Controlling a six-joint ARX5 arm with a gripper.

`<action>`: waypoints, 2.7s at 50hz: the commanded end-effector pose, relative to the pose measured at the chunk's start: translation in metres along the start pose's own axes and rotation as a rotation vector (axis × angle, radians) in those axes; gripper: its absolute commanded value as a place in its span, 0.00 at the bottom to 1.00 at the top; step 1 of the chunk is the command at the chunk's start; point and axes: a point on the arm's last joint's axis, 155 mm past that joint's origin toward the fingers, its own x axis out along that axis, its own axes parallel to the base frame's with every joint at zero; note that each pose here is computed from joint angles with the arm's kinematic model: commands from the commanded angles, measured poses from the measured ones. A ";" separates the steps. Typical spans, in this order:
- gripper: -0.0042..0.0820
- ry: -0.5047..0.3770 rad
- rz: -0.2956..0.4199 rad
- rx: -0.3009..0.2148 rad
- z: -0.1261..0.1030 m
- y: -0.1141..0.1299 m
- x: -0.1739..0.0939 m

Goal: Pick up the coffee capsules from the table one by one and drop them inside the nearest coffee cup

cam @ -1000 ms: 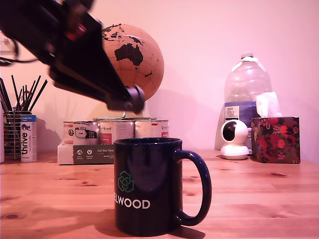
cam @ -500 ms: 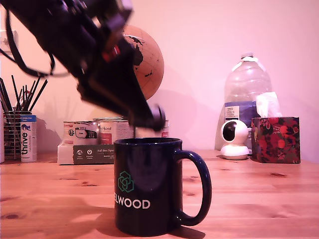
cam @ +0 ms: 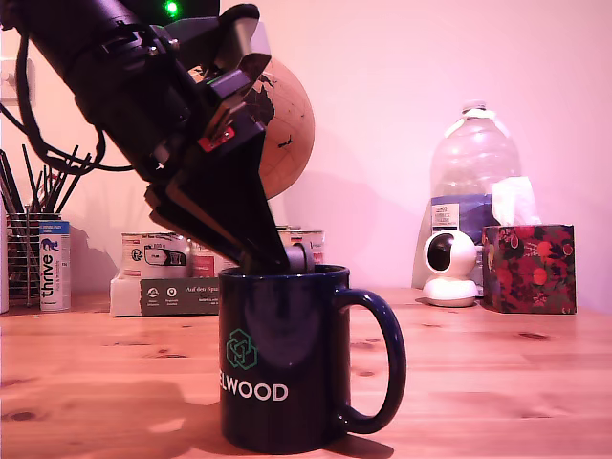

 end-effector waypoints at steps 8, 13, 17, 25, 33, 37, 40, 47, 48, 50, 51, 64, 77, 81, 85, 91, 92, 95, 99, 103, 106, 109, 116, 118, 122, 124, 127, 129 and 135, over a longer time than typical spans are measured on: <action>0.20 -0.001 -0.002 -0.004 0.002 0.000 0.002; 0.29 -0.002 -0.003 -0.003 0.003 0.000 0.001; 0.52 -0.009 -0.005 0.000 0.007 -0.001 0.000; 0.69 -0.008 -0.005 -0.001 0.014 -0.002 -0.006; 0.68 0.012 -0.008 -0.008 0.011 -0.003 -0.008; 0.60 0.025 -0.012 -0.013 0.008 -0.004 -0.008; 0.50 0.028 -0.022 -0.015 0.007 -0.006 -0.009; 0.18 0.013 -0.019 -0.010 0.010 -0.007 -0.014; 0.13 0.010 -0.019 -0.008 0.011 -0.007 -0.015; 0.04 0.002 -0.018 -0.006 0.013 -0.008 -0.017; 0.01 -0.004 -0.017 -0.003 0.014 -0.008 -0.018; 0.03 -0.149 0.024 0.012 0.044 -0.003 -0.049; 0.03 -0.258 0.059 -0.015 0.057 0.017 -0.082; 0.03 -0.278 0.055 -0.039 0.055 0.024 -0.087; 0.03 -0.282 0.059 -0.066 0.048 0.032 -0.086; 0.03 -0.282 0.057 -0.111 0.034 0.043 -0.081; 0.03 -0.285 0.061 -0.113 0.032 0.045 -0.079; 0.03 -0.298 0.057 -0.124 0.026 0.047 -0.076; 0.03 -0.309 0.059 -0.161 0.015 0.050 -0.071; 0.03 -0.308 0.055 -0.189 0.003 0.050 -0.067; 0.03 -0.307 0.055 -0.212 -0.007 0.050 -0.063; 0.03 -0.309 0.058 -0.229 -0.015 0.050 -0.061; 0.03 -0.331 0.078 -0.288 -0.031 0.050 -0.059; 0.03 -0.338 0.081 -0.295 -0.034 0.049 -0.060; 0.03 -0.341 0.101 -0.315 -0.042 0.049 -0.060; 0.03 -0.342 0.107 -0.330 -0.046 0.049 -0.061; 0.03 -0.346 0.116 -0.354 -0.050 0.049 -0.062; 0.03 -0.348 0.121 -0.353 -0.053 0.048 -0.062; 0.03 -0.352 0.128 -0.401 -0.064 0.046 -0.062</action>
